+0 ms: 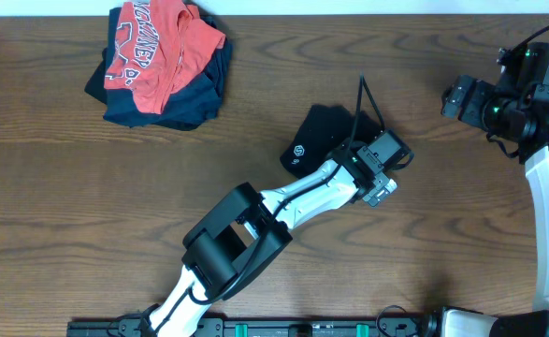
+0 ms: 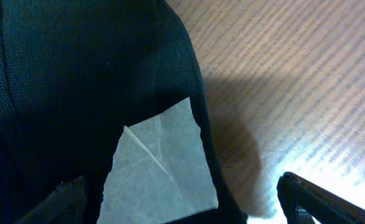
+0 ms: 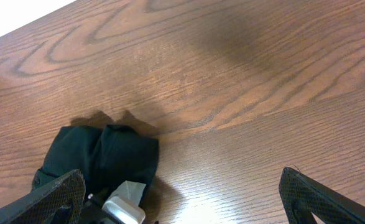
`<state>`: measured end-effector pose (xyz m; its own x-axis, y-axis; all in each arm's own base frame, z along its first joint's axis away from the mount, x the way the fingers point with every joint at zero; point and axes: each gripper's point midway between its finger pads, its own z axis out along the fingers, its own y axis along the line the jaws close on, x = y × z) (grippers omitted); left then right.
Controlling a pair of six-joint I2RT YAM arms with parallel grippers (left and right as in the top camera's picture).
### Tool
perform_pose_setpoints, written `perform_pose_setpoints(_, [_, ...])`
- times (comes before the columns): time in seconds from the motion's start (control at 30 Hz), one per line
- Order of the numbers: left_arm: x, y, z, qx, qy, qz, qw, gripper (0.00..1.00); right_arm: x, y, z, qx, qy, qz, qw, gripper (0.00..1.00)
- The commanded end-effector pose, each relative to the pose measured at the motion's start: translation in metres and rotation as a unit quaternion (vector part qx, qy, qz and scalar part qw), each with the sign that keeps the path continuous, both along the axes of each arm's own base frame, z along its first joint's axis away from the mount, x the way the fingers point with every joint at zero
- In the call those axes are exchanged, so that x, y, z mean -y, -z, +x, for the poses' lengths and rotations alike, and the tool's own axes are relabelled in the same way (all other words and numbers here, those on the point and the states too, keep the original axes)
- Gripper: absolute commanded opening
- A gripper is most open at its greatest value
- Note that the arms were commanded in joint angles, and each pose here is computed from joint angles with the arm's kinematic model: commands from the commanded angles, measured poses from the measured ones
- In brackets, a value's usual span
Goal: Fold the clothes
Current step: 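Grasp the folded black shirt bundle with the left gripper and lift it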
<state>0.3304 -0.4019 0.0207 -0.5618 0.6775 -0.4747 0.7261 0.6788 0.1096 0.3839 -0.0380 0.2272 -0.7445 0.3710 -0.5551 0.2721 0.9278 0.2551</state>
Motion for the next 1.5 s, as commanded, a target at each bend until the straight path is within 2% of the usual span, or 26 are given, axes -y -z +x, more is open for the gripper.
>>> perform_pose_setpoints(0.0, [-0.010, 0.018, 0.008, 0.009, -0.022, 0.023, 0.999, 0.98, 0.001, -0.001, 0.001, 0.002, 0.002, 0.002, 1.000, 0.97])
perform_pose_setpoints(0.13, [-0.019, 0.028, 0.019, 0.035, -0.041, 0.047, 0.997, 0.98, 0.001, -0.001, 0.000, 0.001, 0.002, 0.002, 1.000, 0.98])
perform_pose_setpoints(0.33, [-0.031, 0.045, 0.025, 0.027, -0.052, 0.065, 0.996, 0.99, 0.002, -0.001, 0.000, 0.001, 0.002, 0.000, 1.000, 0.98])
perform_pose_setpoints(0.37, [-0.034, 0.045, 0.027, 0.029, -0.056, 0.068, 0.996, 0.95, 0.002, -0.001, 0.000, 0.001, 0.003, -0.002, 1.000, 0.98])
perform_pose_setpoints(0.43, [-0.042, 0.044, 0.033, 0.036, -0.067, 0.078, 0.994, 0.75, 0.002, -0.001, 0.000, 0.001, 0.000, -0.004, 1.000, 0.98])
perform_pose_setpoints(0.5, [-0.049, 0.044, 0.037, 0.040, -0.076, 0.086, 0.993, 0.47, 0.002, -0.001, 0.000, 0.001, 0.000, -0.004, 1.000, 0.98])
perform_pose_setpoints(0.6, [-0.056, 0.044, 0.041, 0.040, -0.085, 0.092, 0.991, 0.25, 0.003, 0.000, 0.000, 0.000, 0.001, -0.006, 1.000, 0.98])
perform_pose_setpoints(0.63, [-0.058, 0.043, 0.041, 0.040, -0.086, 0.096, 0.991, 0.15, 0.003, 0.000, 0.000, 0.000, 0.001, -0.006, 1.000, 0.98])
perform_pose_setpoints(0.67, [-0.060, 0.043, 0.042, 0.039, -0.089, 0.097, 0.990, 0.08, 0.003, 0.000, 0.000, 0.000, 0.001, -0.006, 1.000, 0.98])
perform_pose_setpoints(0.7, [-0.061, 0.041, 0.042, 0.039, -0.090, 0.098, 0.990, 0.06, 0.003, 0.000, 0.000, 0.000, 0.001, -0.006, 1.000, 0.98])
perform_pose_setpoints(0.9, [-0.069, 0.016, 0.055, 0.077, -0.106, 0.103, 0.986, 0.06, 0.003, 0.000, 0.000, 0.000, 0.001, -0.006, 1.000, 0.98])
perform_pose_setpoints(1.07, [-0.070, -0.012, 0.062, 0.107, -0.087, 0.108, 0.984, 0.06, 0.003, -0.001, 0.000, 0.001, 0.001, -0.005, 1.000, 0.98])
perform_pose_setpoints(1.37, [-0.075, -0.004, 0.053, 0.084, -0.082, 0.122, 0.986, 0.06, 0.003, 0.000, 0.000, 0.000, 0.001, -0.005, 1.000, 0.98])
perform_pose_setpoints(1.47, [-0.075, -0.003, 0.053, 0.084, -0.082, 0.122, 0.986, 0.10, 0.003, 0.000, 0.000, 0.000, 0.001, -0.005, 1.000, 0.98])
